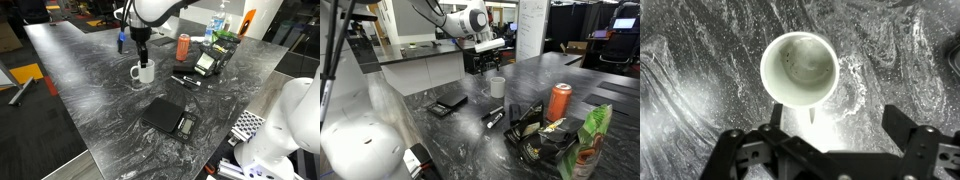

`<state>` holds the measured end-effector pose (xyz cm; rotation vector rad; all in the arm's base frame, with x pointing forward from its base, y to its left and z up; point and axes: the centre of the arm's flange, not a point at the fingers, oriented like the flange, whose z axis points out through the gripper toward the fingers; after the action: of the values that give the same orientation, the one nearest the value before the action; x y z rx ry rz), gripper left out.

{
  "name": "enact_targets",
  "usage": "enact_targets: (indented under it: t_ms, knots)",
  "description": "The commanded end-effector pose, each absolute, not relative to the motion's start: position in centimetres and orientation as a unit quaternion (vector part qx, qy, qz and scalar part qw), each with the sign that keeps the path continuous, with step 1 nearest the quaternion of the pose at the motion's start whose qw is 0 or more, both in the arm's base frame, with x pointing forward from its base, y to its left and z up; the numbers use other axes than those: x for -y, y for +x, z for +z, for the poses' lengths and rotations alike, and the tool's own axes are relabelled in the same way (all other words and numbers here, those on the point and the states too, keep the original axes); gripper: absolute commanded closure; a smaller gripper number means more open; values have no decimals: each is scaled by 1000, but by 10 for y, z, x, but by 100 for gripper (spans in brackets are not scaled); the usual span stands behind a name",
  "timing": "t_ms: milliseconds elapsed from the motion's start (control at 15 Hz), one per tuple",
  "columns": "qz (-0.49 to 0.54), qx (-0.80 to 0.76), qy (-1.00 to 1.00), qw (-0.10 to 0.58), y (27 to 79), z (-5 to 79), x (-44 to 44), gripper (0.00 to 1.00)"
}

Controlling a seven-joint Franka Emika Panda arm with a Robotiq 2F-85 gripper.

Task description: Pick the markers in the cup and put them on the counter, then pick the cup and put it on the black object

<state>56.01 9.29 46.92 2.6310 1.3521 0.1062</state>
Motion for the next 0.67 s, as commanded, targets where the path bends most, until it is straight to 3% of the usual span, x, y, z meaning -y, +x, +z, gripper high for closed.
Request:
enact_targets:
  t_ms: [0, 600]
  knots:
    - [63, -497, 863, 71, 593, 458, -89, 0]
    - [50, -539, 841, 20, 619, 424, -71, 0]
